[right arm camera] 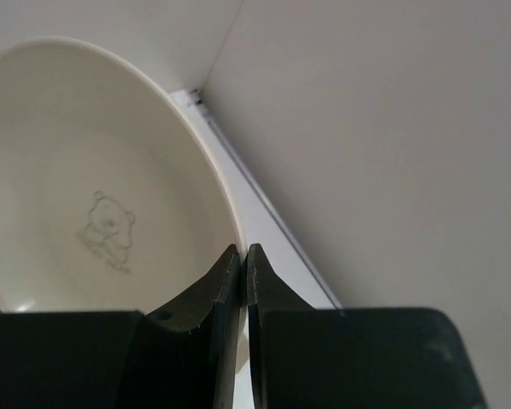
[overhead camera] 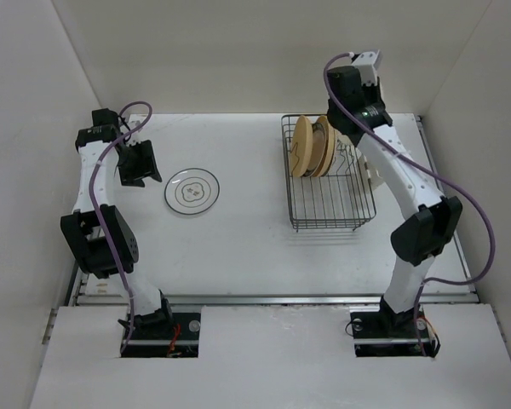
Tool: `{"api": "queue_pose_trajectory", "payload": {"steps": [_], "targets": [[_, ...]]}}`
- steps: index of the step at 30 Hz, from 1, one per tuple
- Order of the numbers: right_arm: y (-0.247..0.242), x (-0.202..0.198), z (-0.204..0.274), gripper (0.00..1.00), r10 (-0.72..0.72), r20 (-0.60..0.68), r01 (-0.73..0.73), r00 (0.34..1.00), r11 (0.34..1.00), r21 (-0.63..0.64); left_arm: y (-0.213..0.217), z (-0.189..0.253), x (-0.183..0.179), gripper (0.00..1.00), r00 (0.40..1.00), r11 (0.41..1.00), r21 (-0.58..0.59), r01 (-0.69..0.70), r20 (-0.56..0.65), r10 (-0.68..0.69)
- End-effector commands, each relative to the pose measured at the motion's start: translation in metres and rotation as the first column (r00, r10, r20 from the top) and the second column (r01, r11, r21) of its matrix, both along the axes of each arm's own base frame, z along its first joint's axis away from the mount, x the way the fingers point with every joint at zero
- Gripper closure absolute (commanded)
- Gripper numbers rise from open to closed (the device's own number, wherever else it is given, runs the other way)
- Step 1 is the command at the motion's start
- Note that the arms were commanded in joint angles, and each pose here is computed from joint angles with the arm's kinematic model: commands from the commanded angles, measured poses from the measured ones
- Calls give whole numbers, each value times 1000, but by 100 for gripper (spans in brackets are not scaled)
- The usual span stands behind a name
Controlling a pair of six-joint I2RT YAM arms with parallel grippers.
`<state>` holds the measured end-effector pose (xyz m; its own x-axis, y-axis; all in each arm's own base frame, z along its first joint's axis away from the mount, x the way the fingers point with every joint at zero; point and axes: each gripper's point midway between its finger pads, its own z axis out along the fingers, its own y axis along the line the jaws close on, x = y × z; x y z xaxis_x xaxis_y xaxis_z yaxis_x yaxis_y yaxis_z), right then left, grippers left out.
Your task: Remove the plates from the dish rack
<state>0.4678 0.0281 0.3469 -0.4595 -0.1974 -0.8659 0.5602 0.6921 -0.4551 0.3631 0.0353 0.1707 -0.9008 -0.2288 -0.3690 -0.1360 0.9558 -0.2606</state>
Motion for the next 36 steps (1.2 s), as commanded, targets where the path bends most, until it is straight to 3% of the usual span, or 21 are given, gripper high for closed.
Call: {"api": "queue_pose_trajectory", "payload": {"steps": [1, 5, 8, 9, 11, 12, 13, 16, 17, 18, 20, 22, 23, 27, 30, 35, 36], "targets": [[-16, -25, 72, 100, -88, 197, 88, 976, 996, 10, 2, 26, -1, 49, 998, 1000, 21, 7, 59, -8], [-12, -39, 98, 100, -101, 271, 95, 957, 995, 37, 2, 26, -3, 49, 999, 1000, 23, 15, 52, -16], [9, -45, 124, 100, -13, 336, -16, 942, 996, 83, 2, 29, -4, 49, 998, 999, 30, 23, 62, -25], [19, -45, 124, 100, 40, 325, -70, 945, 994, 80, 2, 29, -4, 49, 998, 999, 30, 23, 62, -25], [76, -39, 123, 100, 289, 316, -337, 904, 935, 107, 2, 29, -4, 49, 998, 999, 30, 23, 62, -25], [99, -39, 121, 100, 396, 304, -447, 867, 886, 121, 2, 32, -5, 49, 997, 999, 32, 23, 71, -25], [153, -39, 94, 100, 610, 223, -645, 760, 749, 152, 2, 32, -5, 49, 997, 999, 32, 23, 71, -25], [228, -55, 51, 100, 842, 157, -842, 517, 467, 270, 8, 32, -6, 49, 997, 999, 32, 4, 71, -7], [270, -69, 12, 100, 933, 112, -887, 342, 281, 367, 13, 32, -6, 49, 997, 999, 32, -8, 71, 6], [291, -80, -5, 100, 961, 98, -890, 258, 197, 411, 13, 32, -6, 49, 997, 999, 32, -8, 71, 6], [323, -100, -39, 100, 991, 77, -859, 109, 55, 509, 23, 32, -10, 49, 997, 999, 32, -40, 71, 38], [344, -105, -88, 100, 999, 21, -800, 40, 20, 599, 27, 29, -13, 49, 997, 998, 29, -52, 61, 50], [355, -119, -108, 100, 1000, 9, -754, -24, -24, 656, 27, 32, -14, 49, 996, 998, 32, -52, 70, 50], [373, -132, -173, 100, 993, -31, -635, -112, -48, 771, 31, 31, -17, 49, 996, 997, 40, -66, 68, 63], [377, -137, -208, 100, 989, -43, -583, -140, -47, 811, 32, 32, -18, 49, 994, 996, 52, -70, 82, 66], [365, -141, -271, 100, 981, -161, -537, -106, 80, 840, 35, 29, -20, 49, 994, 995, 67, -78, 76, 73], [361, -142, -276, 91, 980, -175, -527, -92, 101, 843, 37, 28, -21, 49, 994, 993, 78, -83, 74, 78]]}}
